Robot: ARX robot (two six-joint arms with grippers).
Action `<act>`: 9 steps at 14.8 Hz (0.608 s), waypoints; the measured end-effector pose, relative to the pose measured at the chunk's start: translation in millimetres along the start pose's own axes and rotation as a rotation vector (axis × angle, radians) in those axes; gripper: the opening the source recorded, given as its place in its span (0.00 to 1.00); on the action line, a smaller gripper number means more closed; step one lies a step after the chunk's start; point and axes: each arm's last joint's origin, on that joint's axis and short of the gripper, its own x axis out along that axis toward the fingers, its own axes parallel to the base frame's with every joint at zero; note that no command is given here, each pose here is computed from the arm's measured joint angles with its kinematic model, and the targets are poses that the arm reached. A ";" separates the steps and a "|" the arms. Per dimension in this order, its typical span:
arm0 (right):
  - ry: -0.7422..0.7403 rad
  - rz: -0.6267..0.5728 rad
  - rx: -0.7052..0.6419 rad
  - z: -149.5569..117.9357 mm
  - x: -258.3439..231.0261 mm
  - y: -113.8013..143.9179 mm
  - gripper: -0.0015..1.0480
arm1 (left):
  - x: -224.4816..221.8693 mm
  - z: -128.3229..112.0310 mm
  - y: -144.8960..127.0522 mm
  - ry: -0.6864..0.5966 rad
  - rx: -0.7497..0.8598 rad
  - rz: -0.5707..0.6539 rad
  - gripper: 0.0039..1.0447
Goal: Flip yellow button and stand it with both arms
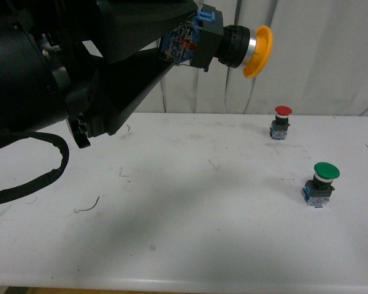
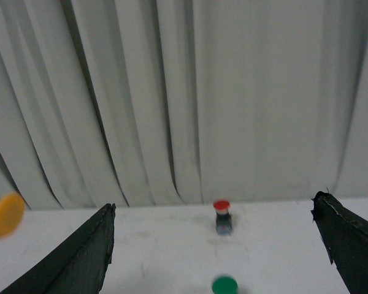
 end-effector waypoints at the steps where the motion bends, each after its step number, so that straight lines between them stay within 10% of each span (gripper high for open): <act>1: -0.082 0.109 0.058 25.4 68.4 7.3 0.94 | 1.8 0.3 -1.7 0.002 0.008 -0.009 0.33; 9: 0.157 0.459 0.690 -14.8 97.5 22.2 0.94 | 2.1 0.9 -2.8 0.000 0.014 -0.013 0.33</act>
